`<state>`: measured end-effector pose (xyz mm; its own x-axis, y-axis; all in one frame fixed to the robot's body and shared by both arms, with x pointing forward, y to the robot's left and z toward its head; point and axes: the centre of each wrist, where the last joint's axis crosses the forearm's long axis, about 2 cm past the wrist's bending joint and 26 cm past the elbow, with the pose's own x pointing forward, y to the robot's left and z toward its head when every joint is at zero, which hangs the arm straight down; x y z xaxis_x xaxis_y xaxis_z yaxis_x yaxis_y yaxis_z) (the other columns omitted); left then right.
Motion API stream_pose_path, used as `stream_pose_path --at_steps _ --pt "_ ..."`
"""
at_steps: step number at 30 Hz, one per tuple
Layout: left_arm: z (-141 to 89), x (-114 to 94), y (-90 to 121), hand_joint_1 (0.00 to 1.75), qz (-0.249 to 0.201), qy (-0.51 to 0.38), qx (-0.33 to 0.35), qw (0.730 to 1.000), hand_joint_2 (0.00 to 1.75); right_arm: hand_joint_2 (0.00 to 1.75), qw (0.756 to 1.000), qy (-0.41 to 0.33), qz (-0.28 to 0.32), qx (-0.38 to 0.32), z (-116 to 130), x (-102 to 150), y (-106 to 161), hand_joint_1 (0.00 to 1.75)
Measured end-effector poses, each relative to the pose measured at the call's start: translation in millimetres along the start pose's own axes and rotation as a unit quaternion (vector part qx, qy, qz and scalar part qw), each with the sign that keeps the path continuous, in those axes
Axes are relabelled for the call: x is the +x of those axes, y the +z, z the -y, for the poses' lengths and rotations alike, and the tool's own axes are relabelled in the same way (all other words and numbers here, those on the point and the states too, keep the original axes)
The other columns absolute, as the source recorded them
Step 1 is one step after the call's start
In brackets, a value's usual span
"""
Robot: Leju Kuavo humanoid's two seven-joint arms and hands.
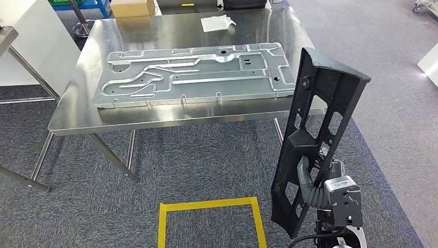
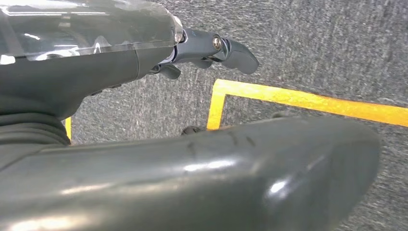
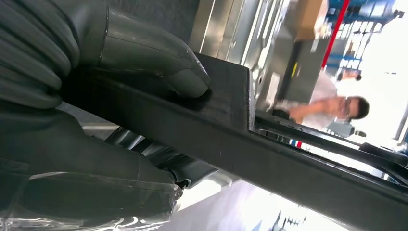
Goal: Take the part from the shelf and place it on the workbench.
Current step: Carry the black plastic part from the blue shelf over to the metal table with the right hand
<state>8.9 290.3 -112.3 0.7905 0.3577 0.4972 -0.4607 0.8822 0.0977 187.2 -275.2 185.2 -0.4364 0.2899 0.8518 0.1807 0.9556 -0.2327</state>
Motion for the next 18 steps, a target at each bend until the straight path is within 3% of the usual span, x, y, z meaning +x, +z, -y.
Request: stream_pose_path --at_steps 18 --pt "-1.2 0.0 -0.2 0.0 0.0 0.002 0.002 1.0 0.0 1.75 1.0 0.006 0.004 -0.002 0.5 2.2 -1.1 1.75"
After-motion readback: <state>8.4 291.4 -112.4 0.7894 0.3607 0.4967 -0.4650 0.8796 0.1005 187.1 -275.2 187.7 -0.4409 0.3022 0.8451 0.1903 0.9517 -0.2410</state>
